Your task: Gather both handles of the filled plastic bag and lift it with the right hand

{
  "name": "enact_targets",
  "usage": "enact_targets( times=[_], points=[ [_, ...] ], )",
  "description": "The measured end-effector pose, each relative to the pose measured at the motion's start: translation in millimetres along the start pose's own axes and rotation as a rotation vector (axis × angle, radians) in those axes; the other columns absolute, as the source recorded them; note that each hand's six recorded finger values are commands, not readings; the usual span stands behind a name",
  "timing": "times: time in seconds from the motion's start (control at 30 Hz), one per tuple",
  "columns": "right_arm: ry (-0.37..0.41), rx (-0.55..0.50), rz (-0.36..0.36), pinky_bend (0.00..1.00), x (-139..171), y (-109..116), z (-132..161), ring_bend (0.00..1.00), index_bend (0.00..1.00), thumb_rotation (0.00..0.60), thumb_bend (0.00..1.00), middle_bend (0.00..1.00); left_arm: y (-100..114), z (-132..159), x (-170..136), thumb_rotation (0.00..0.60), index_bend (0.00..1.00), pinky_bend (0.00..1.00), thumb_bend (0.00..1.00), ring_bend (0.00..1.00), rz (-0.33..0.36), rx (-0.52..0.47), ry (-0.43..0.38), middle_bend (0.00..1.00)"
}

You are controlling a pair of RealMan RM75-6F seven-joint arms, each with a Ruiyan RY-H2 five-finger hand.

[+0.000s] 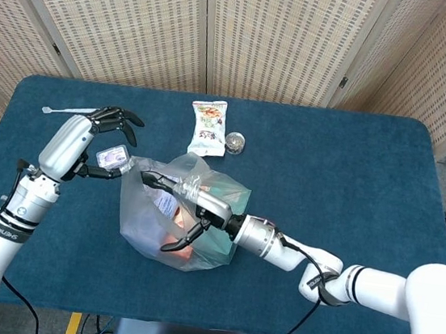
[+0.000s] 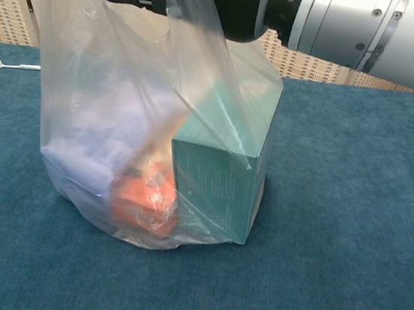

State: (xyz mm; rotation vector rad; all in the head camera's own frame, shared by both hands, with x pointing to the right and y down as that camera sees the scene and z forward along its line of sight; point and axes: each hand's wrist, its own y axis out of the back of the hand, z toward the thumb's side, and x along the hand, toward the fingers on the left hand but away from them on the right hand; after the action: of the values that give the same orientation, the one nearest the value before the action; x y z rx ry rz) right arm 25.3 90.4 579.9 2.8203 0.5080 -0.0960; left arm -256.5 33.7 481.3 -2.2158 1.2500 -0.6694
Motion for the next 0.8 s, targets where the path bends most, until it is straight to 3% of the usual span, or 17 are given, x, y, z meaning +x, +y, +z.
enact_targets(
  times=[0.8],
  points=[
    [0.007,-0.014,0.008,0.02,-5,-6,-2,0.00,0.00,0.600,0.00,0.08,-21,2,5,0.600,0.43,0.26,0.23,0.22,-0.043,0.059,0.010,0.33]
  ],
)
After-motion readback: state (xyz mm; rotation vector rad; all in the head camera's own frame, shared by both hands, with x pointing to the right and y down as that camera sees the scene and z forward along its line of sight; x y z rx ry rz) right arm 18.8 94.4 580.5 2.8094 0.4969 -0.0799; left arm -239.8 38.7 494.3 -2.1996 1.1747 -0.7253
